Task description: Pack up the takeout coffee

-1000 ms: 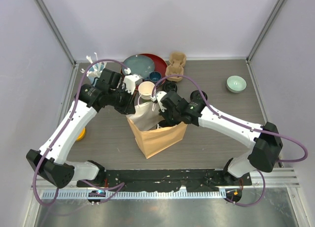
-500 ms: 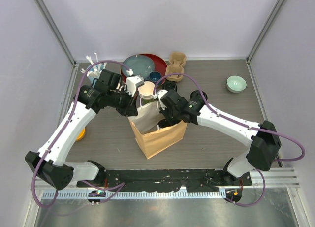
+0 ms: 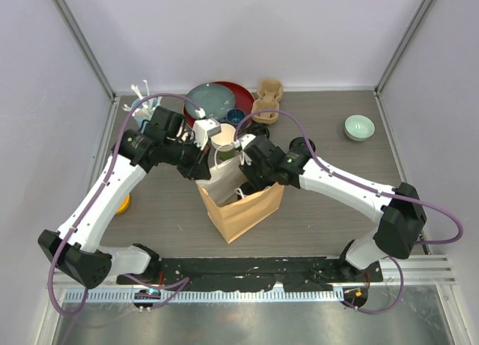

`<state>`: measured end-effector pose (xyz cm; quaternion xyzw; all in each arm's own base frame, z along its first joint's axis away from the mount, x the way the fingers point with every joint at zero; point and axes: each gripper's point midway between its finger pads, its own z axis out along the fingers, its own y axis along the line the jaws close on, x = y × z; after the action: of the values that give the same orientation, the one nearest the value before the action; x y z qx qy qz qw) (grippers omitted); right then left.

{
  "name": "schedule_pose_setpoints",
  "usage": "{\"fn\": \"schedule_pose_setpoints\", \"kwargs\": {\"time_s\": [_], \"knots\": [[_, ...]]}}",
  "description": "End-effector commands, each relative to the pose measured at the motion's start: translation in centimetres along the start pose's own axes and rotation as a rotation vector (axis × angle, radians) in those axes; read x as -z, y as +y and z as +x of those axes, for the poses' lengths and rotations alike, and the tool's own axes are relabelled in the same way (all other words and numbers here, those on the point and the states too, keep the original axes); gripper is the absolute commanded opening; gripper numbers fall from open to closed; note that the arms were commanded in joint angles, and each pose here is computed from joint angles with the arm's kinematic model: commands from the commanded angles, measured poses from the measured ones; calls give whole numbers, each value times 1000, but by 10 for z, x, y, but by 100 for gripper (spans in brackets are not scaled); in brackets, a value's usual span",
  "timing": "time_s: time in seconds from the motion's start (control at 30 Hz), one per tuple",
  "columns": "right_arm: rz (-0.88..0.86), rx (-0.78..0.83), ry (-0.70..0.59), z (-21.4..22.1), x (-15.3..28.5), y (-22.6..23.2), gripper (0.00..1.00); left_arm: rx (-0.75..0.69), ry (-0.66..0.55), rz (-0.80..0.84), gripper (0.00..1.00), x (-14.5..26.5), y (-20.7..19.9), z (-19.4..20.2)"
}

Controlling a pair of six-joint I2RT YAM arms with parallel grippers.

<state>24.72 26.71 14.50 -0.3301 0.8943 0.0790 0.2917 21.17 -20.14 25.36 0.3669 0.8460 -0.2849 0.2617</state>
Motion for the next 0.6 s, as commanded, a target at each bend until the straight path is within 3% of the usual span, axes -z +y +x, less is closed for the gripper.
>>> {"fn": "schedule_pose_setpoints", "kwargs": {"time_s": [0.0, 0.2, 0.57], "knots": [[-15, -61, -80, -22, 23, -1, 48, -40, 28, -14, 0, 11, -3, 10], [-42, -80, -149, -42, 41, 2, 80, -61, 59, -45, 0, 15, 3, 15], [-85, -109, -268, -70, 62, 8, 85, -94, 85, -45, 0, 21, 2, 15]]}}
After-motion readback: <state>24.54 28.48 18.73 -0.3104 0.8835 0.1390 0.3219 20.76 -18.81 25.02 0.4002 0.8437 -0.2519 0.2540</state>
